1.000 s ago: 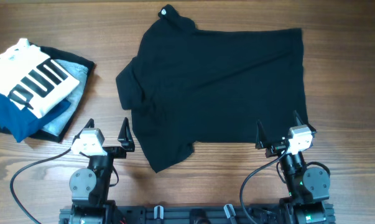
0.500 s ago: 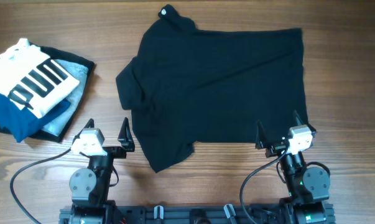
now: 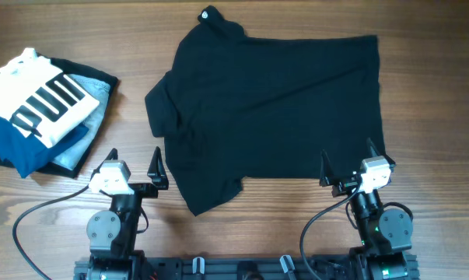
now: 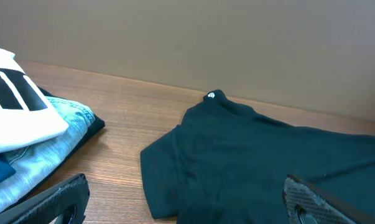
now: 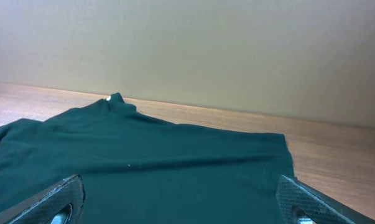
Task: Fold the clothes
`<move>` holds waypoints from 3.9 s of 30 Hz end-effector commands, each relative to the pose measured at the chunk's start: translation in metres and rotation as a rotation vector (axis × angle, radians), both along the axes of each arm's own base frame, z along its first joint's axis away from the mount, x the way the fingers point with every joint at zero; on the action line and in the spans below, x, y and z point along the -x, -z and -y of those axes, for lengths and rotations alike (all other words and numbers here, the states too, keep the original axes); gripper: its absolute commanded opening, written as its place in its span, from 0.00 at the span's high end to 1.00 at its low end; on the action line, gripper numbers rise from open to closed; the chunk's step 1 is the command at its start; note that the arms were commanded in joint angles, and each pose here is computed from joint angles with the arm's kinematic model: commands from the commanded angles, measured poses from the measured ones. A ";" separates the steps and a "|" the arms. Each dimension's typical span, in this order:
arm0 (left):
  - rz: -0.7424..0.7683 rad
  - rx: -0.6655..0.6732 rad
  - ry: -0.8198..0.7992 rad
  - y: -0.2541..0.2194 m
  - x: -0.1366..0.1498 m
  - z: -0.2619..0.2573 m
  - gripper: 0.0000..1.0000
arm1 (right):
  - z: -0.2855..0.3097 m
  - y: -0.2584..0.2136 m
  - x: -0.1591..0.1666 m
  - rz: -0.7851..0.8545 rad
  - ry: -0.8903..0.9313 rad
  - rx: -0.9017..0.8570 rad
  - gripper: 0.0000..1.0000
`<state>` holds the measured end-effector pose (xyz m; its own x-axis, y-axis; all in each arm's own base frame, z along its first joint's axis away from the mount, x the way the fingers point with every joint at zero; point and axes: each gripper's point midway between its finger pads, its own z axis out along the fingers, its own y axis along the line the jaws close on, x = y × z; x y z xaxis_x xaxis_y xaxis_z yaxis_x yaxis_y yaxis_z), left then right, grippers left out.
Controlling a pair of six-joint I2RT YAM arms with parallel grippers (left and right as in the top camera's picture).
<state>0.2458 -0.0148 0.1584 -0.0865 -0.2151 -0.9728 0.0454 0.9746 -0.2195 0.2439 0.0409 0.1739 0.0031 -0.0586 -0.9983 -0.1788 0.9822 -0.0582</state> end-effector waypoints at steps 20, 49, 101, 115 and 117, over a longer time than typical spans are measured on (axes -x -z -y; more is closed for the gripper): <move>-0.078 0.062 0.015 0.002 -0.001 0.004 0.00 | 0.018 0.017 -0.006 -0.217 0.140 -0.306 0.00; -1.121 0.228 0.268 0.084 0.001 0.061 0.00 | 0.088 0.094 0.012 -1.277 0.738 -0.619 0.00; -1.563 0.176 0.127 0.164 0.038 0.062 0.96 | 0.092 0.109 0.025 -1.371 0.775 -0.638 0.04; -1.537 0.263 0.172 0.138 0.039 0.069 0.96 | 0.103 0.154 0.051 -1.335 1.005 -0.736 0.04; -1.529 0.263 0.174 0.138 0.037 0.069 0.96 | 0.104 0.162 0.049 -1.309 0.999 -0.742 0.04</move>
